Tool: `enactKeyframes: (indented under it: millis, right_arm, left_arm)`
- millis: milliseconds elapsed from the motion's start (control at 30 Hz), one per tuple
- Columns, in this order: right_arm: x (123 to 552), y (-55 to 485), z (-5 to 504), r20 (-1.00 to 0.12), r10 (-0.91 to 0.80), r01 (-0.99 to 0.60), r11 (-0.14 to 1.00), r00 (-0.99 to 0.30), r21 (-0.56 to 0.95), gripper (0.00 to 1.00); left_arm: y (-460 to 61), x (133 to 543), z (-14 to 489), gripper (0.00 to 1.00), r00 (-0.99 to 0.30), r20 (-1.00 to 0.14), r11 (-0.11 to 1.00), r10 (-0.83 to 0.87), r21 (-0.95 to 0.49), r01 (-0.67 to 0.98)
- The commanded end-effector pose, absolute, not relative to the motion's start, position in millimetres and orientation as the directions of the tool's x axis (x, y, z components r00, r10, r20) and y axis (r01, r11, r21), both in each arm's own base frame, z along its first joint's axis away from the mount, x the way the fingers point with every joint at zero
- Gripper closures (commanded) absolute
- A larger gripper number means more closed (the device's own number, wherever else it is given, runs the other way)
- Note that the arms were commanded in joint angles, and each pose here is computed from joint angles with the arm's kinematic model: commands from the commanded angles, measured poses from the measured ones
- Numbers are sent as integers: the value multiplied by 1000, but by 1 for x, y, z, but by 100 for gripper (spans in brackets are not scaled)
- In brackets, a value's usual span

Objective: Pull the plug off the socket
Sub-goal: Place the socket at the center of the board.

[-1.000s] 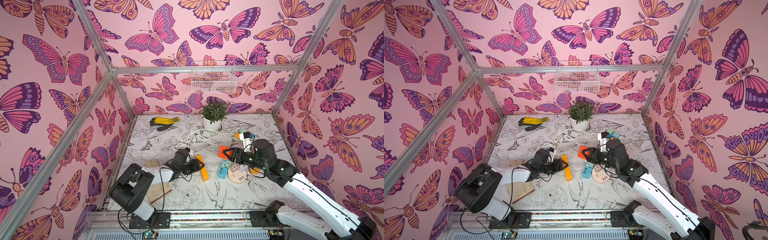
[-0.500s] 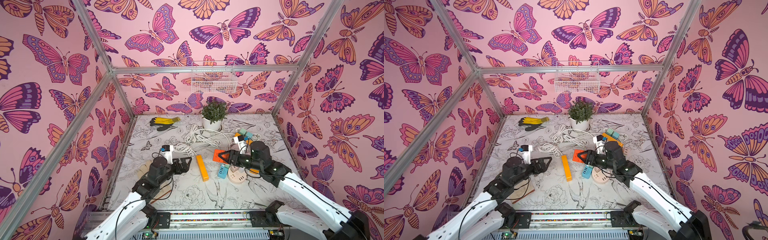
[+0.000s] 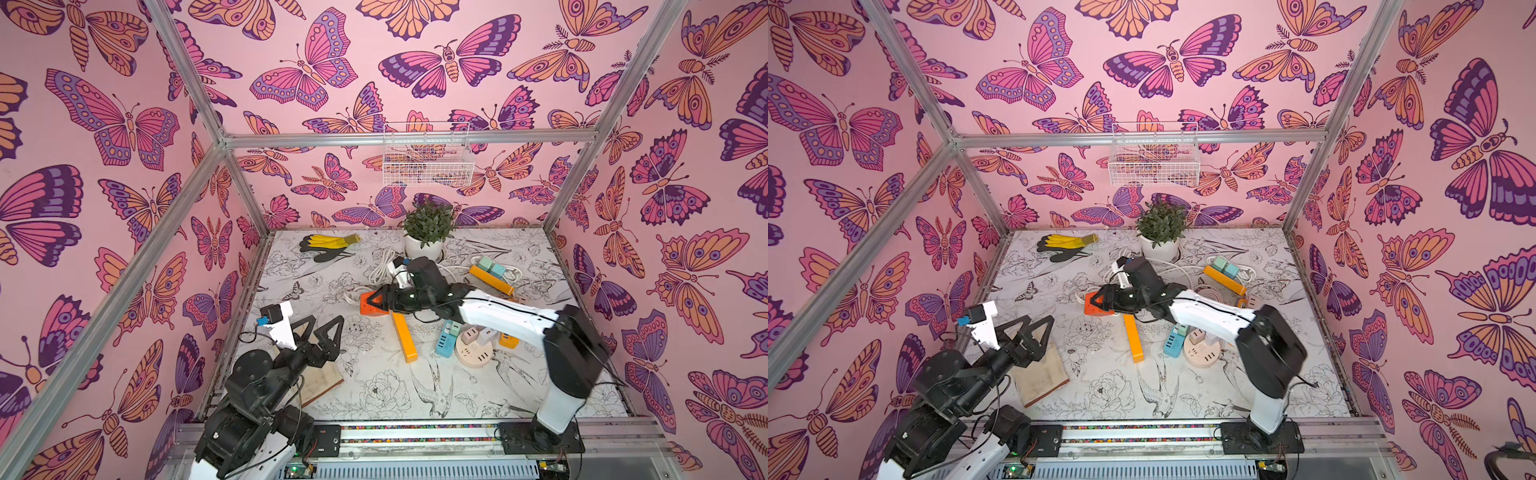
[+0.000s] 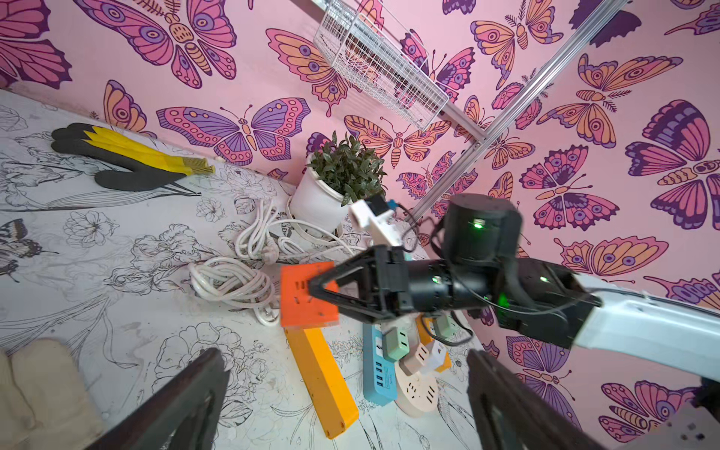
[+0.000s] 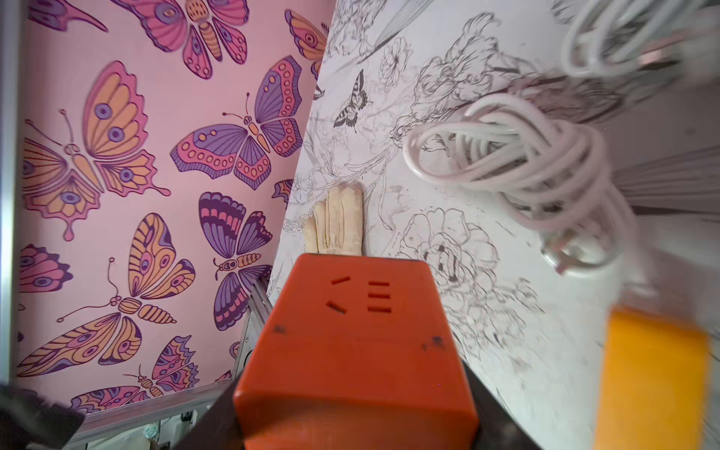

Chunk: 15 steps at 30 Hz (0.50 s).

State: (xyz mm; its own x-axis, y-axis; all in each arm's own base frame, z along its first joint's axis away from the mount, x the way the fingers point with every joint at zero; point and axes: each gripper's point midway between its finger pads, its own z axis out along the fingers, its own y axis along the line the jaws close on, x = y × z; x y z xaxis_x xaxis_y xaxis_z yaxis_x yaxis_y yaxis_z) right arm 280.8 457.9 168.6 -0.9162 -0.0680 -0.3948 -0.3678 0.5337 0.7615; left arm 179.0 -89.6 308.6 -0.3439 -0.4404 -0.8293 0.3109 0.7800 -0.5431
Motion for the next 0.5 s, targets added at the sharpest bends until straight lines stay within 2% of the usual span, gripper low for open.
enactKeyframes:
  millis: [0, 133, 300, 467]
  right_arm:
    - [304, 494, 154, -365, -54, -335, 540, -929, 772, 48]
    - [329, 533, 130, -310, -45, -282, 552, -950, 784, 48]
    - [332, 575, 126, -323, -86, -315, 552, -942, 772, 47]
    - [340, 597, 95, -275, -66, -260, 590, -959, 764, 44]
  left_arm:
    - [-81, 173, 286, 0, -384, -836, 822, -393, -506, 260]
    - [-79, 170, 279, 0, -388, -829, 818, -402, -516, 255]
    - [-79, 166, 276, 0, -390, -821, 807, -417, -532, 256]
    - [-78, 163, 274, 0, -394, -807, 792, -439, -555, 256]
